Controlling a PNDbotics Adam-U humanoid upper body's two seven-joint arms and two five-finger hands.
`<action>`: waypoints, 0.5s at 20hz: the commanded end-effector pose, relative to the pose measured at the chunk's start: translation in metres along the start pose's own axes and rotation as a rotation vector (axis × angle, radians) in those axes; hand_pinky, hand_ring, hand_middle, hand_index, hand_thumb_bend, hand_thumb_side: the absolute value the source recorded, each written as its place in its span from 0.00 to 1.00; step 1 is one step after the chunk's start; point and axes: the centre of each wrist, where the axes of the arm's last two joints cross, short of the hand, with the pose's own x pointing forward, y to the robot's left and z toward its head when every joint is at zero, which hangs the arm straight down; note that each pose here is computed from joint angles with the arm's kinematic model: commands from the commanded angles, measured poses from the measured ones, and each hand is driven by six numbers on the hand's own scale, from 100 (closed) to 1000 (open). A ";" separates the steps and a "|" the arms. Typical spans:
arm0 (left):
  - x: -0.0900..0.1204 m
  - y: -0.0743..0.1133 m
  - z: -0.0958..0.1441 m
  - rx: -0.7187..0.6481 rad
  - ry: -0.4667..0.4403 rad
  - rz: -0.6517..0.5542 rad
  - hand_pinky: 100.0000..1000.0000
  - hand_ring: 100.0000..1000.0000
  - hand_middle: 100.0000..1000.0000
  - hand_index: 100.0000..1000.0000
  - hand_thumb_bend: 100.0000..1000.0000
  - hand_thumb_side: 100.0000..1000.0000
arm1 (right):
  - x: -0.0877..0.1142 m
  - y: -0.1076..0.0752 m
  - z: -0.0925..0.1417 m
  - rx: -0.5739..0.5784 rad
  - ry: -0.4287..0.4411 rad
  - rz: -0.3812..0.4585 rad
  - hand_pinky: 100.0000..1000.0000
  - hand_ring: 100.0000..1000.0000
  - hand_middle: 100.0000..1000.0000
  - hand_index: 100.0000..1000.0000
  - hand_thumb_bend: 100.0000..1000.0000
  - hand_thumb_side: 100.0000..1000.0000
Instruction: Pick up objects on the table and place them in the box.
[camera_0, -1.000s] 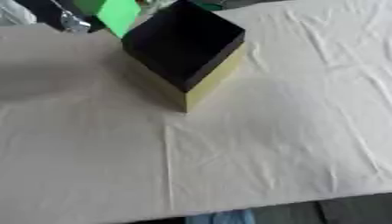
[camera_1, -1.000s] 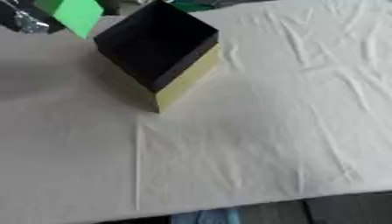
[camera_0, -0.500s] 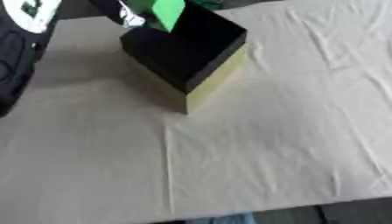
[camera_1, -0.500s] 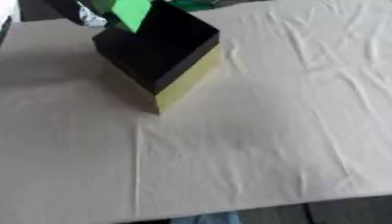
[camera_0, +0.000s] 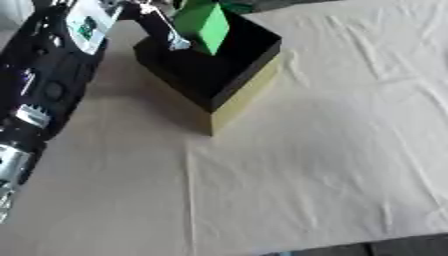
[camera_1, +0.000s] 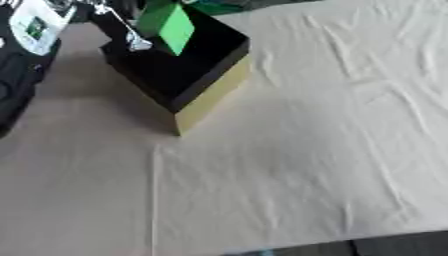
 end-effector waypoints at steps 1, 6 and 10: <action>-0.005 0.009 0.000 0.027 0.034 -0.034 0.42 0.61 0.54 0.70 0.00 0.04 | 0.007 0.000 -0.005 0.002 -0.030 -0.011 0.63 0.69 0.64 0.76 0.00 1.00; -0.001 -0.006 -0.011 0.024 0.032 -0.017 0.42 0.61 0.54 0.70 0.00 0.06 | 0.007 0.002 -0.005 0.003 -0.025 -0.028 0.63 0.69 0.63 0.76 0.00 1.00; -0.001 -0.013 -0.015 0.006 0.029 -0.026 0.42 0.61 0.54 0.70 0.00 0.05 | 0.007 0.003 -0.004 0.000 -0.020 -0.030 0.63 0.69 0.63 0.76 0.00 1.00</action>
